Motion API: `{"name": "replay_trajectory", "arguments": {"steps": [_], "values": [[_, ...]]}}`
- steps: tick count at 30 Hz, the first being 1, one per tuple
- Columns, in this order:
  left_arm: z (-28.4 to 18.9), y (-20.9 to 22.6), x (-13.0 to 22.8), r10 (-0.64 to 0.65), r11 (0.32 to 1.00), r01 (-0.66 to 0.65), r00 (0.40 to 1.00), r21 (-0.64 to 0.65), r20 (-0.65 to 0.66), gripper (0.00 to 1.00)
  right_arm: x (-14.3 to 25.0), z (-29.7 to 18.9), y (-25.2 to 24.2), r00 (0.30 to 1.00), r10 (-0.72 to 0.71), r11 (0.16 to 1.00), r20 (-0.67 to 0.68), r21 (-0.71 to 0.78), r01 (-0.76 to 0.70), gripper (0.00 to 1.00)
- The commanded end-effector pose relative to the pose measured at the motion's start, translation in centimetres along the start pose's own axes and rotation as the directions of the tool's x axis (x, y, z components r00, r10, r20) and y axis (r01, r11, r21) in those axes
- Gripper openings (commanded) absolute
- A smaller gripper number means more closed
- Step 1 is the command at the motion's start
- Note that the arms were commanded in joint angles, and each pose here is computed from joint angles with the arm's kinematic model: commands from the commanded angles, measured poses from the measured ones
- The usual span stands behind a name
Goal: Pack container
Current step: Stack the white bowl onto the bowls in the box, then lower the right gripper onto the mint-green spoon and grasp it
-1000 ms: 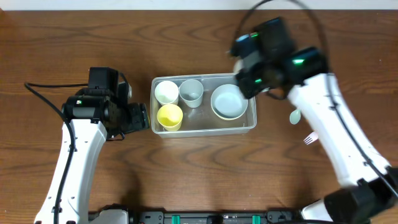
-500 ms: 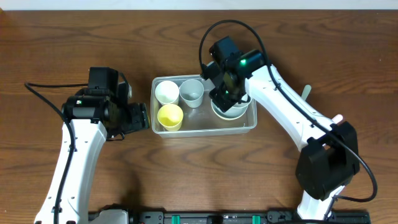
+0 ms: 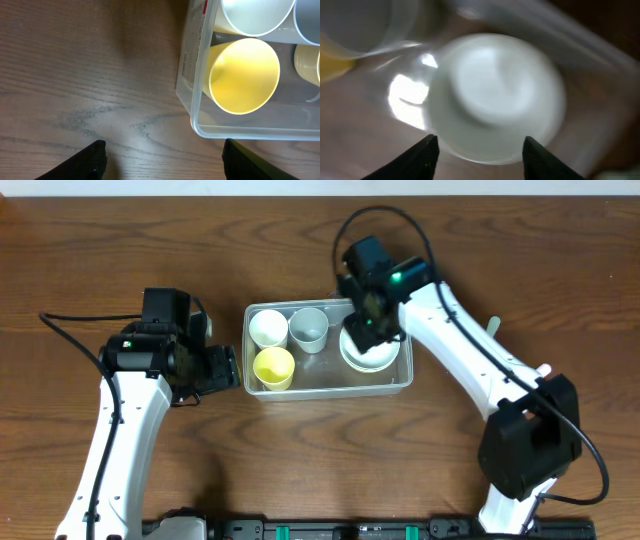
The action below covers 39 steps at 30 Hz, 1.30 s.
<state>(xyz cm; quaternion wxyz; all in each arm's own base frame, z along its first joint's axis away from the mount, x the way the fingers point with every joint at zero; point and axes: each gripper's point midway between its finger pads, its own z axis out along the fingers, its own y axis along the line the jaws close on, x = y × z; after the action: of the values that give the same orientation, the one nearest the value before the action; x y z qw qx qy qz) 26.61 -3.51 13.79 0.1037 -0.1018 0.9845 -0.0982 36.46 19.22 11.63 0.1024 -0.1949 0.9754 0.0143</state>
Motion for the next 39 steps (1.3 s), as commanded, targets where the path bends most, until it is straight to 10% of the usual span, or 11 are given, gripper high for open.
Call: {"name": "replay_trajectory", "arguments": {"steps": [1, 6, 22, 39], "values": [[-0.2, 0.0, 0.2, 0.013, 1.0, -0.013, 1.0, 0.001, -0.001, 0.75, -0.8, -5.8, -7.5, 0.891, 0.405, 0.885, 0.206, 0.157, -0.439, 0.6], [-0.2, 0.0, 0.3, 0.012, 1.0, -0.012, 1.0, 0.0, -0.004, 0.75, 1.0, -8.9, -13.5, 0.648, 0.72, 0.662, 0.249, 0.037, -0.749, 0.81], [-0.2, 0.1, 0.5, 0.01, 1.0, -0.011, 1.0, -0.002, -0.012, 0.75, 9.5, 3.9, -21.9, 0.408, 0.913, 0.403, -0.021, 0.211, -0.891, 0.88], [-0.2, 0.1, 0.6, 0.01, 1.0, -0.01, 1.0, -0.002, -0.015, 0.75, 11.0, 11.1, -21.7, 0.38, 0.914, 0.404, -0.141, 0.265, -0.875, 0.89]]}}
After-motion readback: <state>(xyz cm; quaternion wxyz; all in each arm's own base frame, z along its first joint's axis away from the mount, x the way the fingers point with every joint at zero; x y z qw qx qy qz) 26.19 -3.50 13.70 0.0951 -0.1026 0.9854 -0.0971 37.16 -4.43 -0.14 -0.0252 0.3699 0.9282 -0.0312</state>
